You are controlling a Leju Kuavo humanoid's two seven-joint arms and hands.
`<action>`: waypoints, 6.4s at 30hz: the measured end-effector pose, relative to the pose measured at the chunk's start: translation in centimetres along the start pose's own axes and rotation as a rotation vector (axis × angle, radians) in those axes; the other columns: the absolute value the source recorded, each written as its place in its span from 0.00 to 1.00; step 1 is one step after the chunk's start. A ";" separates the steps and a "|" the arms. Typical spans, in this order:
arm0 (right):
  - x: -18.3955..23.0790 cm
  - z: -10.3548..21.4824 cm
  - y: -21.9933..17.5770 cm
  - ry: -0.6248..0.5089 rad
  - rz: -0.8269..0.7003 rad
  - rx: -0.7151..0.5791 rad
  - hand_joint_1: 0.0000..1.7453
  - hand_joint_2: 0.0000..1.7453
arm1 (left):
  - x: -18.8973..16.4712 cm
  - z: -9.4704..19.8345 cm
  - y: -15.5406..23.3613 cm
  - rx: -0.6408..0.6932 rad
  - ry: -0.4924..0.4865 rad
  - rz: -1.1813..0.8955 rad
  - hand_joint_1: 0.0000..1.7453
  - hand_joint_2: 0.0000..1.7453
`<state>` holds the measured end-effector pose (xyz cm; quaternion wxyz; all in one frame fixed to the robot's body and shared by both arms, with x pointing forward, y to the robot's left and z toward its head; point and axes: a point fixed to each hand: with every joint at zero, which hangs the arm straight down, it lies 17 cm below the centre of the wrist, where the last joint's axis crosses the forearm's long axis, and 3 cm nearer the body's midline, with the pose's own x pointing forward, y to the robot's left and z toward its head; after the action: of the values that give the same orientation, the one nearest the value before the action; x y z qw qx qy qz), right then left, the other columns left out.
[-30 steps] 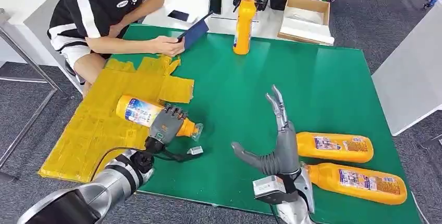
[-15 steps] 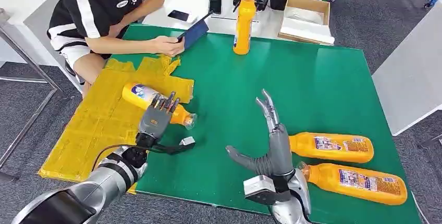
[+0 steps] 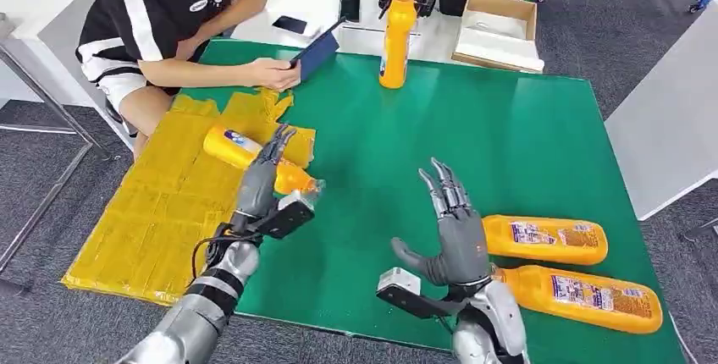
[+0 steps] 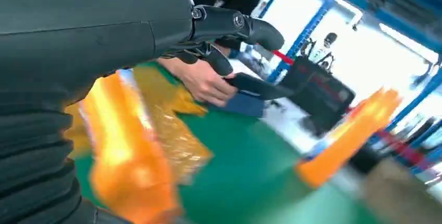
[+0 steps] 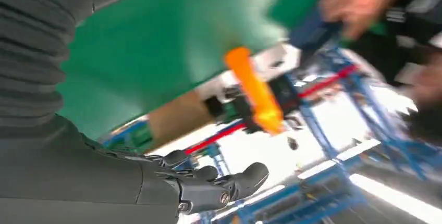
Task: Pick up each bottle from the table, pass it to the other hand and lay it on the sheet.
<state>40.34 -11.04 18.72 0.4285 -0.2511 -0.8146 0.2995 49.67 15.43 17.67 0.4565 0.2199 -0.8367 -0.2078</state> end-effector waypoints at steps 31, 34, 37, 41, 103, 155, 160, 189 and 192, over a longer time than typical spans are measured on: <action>-26.5 5.4 -13.7 0.373 0.617 0.169 0.00 1.00 | 7.3 1.5 4.5 0.183 -0.105 0.405 0.00 1.00; -28.3 5.8 -15.5 0.409 0.648 0.166 0.00 1.00 | 6.6 2.0 3.8 0.178 -0.082 0.416 0.00 1.00; -29.3 5.7 -16.8 0.431 0.662 0.159 0.00 1.00 | 6.2 2.2 3.3 0.172 -0.067 0.422 0.00 1.00; -30.6 5.6 -17.5 0.456 0.659 0.159 0.00 1.00 | 5.8 2.5 2.7 0.161 -0.050 0.445 0.00 1.00; -19.6 2.6 -6.6 0.226 0.392 0.309 0.00 1.00 | 3.9 4.4 3.1 0.185 0.013 0.482 0.00 1.00; -19.1 -1.0 -7.6 0.248 0.428 -0.037 1.00 1.00 | 6.4 4.2 0.0 0.099 -0.014 0.554 0.00 1.00; -12.6 -2.0 -11.8 0.178 0.155 -0.301 1.00 1.00 | 7.0 4.3 -0.7 0.065 -0.017 0.584 0.00 1.00; 7.6 -2.5 10.7 0.016 -0.698 0.194 1.00 1.00 | 13.4 3.7 -3.2 -0.082 -0.124 0.763 0.00 1.00; 9.3 -1.8 13.4 0.014 -0.722 0.266 1.00 1.00 | 13.3 3.7 -3.1 -0.074 -0.121 0.775 0.00 1.00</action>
<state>39.15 4.94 15.23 0.5406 0.1076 -0.8018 0.2307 40.62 6.06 23.10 0.4587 -0.1416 -0.8750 -0.0624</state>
